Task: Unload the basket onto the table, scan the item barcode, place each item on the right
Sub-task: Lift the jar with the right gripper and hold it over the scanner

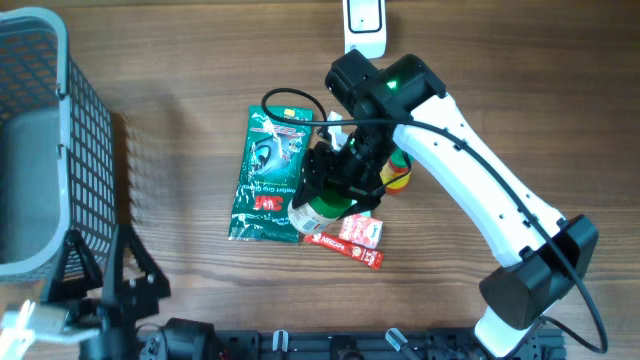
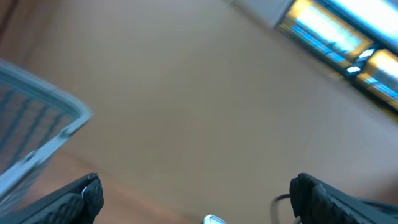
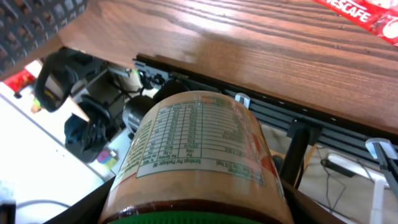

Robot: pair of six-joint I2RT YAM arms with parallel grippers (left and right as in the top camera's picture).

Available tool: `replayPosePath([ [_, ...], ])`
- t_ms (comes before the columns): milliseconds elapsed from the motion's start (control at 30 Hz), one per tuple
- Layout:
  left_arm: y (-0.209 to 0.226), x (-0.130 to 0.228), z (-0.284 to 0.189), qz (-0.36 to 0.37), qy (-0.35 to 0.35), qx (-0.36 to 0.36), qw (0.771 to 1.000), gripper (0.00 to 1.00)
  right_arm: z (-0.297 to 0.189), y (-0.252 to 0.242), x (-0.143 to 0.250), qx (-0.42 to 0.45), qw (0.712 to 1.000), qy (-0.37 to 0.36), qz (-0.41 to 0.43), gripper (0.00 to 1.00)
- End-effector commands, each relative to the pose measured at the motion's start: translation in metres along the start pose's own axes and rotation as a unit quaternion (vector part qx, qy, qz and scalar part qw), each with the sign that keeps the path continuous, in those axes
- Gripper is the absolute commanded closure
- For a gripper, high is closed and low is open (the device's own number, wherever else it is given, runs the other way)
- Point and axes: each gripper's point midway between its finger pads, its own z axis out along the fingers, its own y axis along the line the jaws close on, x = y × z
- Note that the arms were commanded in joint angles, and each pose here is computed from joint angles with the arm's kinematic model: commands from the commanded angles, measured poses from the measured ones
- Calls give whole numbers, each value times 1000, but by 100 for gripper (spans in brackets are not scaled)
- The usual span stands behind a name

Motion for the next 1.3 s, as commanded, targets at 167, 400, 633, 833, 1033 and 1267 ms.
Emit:
replayPosePath([
  [167,60,179,28,26,199,-21,979,0,-5,6,6,-15,998,-1,-69,42],
  [400,96,234,12,44,277,-69,957,0,-10,-31,-20,97,991,-68,-66,40],
  [633,123,262,-17,63,355,-118,925,0,-78,-67,-124,175,937,-298,-40,44],
  [833,134,273,-31,71,388,-140,908,0,-172,-36,-223,171,805,-564,-64,45],
  [1033,134,273,-31,71,388,-140,908,0,-155,-72,-327,199,728,-656,17,47],
  [1267,134,273,-31,71,388,-140,908,0,-184,-68,-373,212,617,-757,-9,47],
])
